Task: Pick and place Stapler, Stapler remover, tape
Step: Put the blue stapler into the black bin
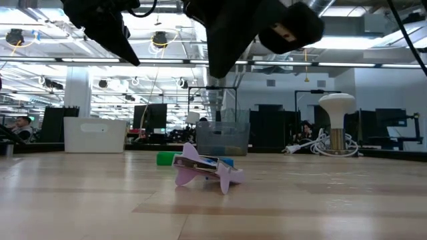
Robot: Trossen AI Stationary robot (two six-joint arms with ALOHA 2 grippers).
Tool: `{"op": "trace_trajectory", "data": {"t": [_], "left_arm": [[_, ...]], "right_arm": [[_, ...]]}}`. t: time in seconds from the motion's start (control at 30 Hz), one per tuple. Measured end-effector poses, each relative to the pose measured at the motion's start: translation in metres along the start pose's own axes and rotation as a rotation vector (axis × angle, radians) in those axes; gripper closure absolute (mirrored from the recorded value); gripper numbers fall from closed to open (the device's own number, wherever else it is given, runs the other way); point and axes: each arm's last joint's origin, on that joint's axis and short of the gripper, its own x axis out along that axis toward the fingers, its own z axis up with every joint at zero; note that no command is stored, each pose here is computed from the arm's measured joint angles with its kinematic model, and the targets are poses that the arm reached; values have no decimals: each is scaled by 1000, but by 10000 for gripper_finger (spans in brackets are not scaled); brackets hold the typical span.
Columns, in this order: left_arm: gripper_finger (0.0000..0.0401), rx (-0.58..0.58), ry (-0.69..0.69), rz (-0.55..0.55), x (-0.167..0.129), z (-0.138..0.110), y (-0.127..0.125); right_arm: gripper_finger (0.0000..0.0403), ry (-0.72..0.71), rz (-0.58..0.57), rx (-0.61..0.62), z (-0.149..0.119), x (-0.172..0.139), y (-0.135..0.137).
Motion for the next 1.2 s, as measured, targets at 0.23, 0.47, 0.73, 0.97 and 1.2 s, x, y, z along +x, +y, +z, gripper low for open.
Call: {"op": "trace_trajectory", "data": {"t": [0.23,0.47,0.73,0.97,1.2], "left_arm": [[371,-6,1,10,1,0,2],[371,-23,6,31,2,1,7],[371,-25,6,33,3,1,7],[371,-25,6,33,3,1,7],[371,-25,6,33,3,1,7]], "right_arm": [[382,-47,-20,20,-6,0,0],[304,-78,-52,66,5,5,-4],[237,-79,-96,133,13,16,-14],[231,-79,-67,148,17,26,-15],[241,-97,-88,143,16,26,-17]]}}
